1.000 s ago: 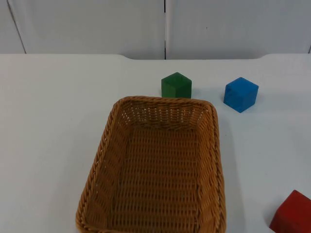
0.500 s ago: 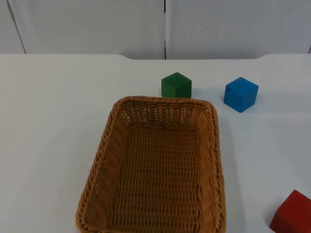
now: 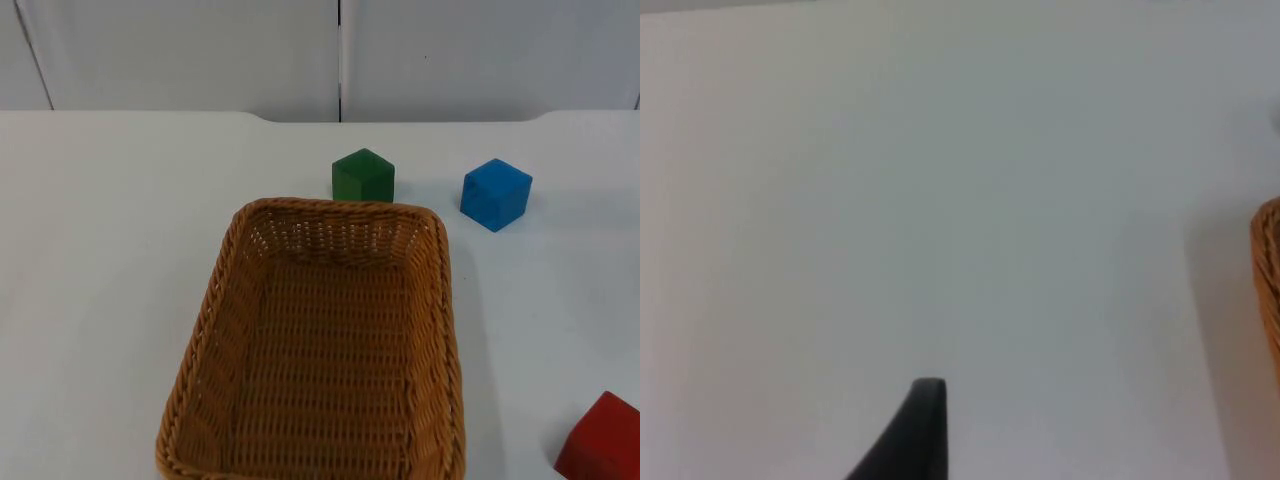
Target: Pick up one cube with each hand and place exactly two cubes into the same basket, leaving the remaining cube outside.
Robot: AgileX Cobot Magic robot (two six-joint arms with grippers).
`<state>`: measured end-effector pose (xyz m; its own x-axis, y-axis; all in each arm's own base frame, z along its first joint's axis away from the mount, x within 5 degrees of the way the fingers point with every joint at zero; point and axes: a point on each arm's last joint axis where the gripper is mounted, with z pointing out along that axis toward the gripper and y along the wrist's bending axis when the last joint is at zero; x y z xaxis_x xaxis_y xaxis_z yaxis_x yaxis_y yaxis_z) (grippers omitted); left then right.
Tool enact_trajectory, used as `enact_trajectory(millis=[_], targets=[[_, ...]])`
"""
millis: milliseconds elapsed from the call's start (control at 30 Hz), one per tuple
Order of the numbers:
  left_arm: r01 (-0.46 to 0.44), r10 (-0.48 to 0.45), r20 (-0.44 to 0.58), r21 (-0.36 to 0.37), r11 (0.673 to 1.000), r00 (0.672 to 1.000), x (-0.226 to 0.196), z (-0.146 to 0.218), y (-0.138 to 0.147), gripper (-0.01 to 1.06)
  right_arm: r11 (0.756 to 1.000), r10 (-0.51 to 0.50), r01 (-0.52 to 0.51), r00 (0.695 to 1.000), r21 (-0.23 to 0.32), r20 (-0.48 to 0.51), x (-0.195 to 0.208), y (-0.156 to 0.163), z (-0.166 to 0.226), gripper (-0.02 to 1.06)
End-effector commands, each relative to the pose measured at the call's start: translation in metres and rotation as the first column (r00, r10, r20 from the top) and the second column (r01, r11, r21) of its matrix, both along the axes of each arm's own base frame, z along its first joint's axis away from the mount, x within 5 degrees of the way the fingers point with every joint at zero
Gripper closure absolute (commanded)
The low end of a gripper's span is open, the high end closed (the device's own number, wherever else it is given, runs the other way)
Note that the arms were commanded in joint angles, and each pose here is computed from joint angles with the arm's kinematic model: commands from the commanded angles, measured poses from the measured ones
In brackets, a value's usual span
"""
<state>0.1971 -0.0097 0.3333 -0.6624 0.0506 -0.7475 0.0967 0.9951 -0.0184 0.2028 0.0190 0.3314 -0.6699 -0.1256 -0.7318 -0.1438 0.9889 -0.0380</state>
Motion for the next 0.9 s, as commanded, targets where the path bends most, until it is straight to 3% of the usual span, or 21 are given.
enact_trajectory(millis=[0, 200, 433, 767, 867], targets=[[0.005, -0.005, 0.021, -0.008, 1.000, 1.000, 0.008, 0.006, 0.000, 0.00, 1.000, -0.001, 0.001, 1.000, -0.002, 0.016, 0.007, 0.000, 0.000, 0.02], [0.080, -0.079, 0.018, -0.065, 0.995, 0.997, 0.037, 0.012, -0.009, 0.00, 0.999, 0.020, -0.020, 1.000, -0.027, 0.014, 0.034, 0.002, -0.015, 0.02], [0.162, -0.163, -0.004, -0.081, 0.983, 0.987, 0.071, 0.005, -0.016, 0.00, 0.999, 0.023, -0.024, 0.999, -0.029, -0.029, 0.062, 0.005, -0.018, 0.02], [0.227, -0.229, -0.037, -0.051, 0.972, 0.973, 0.122, -0.008, -0.019, 0.00, 0.995, 0.074, -0.079, 0.994, -0.063, -0.086, 0.110, 0.012, -0.018, 0.02], [0.261, -0.263, -0.042, -0.049, 0.964, 0.964, 0.139, -0.011, -0.022, 0.00, 0.992, 0.114, -0.119, 0.988, -0.039, -0.108, 0.127, 0.018, -0.023, 0.02]])
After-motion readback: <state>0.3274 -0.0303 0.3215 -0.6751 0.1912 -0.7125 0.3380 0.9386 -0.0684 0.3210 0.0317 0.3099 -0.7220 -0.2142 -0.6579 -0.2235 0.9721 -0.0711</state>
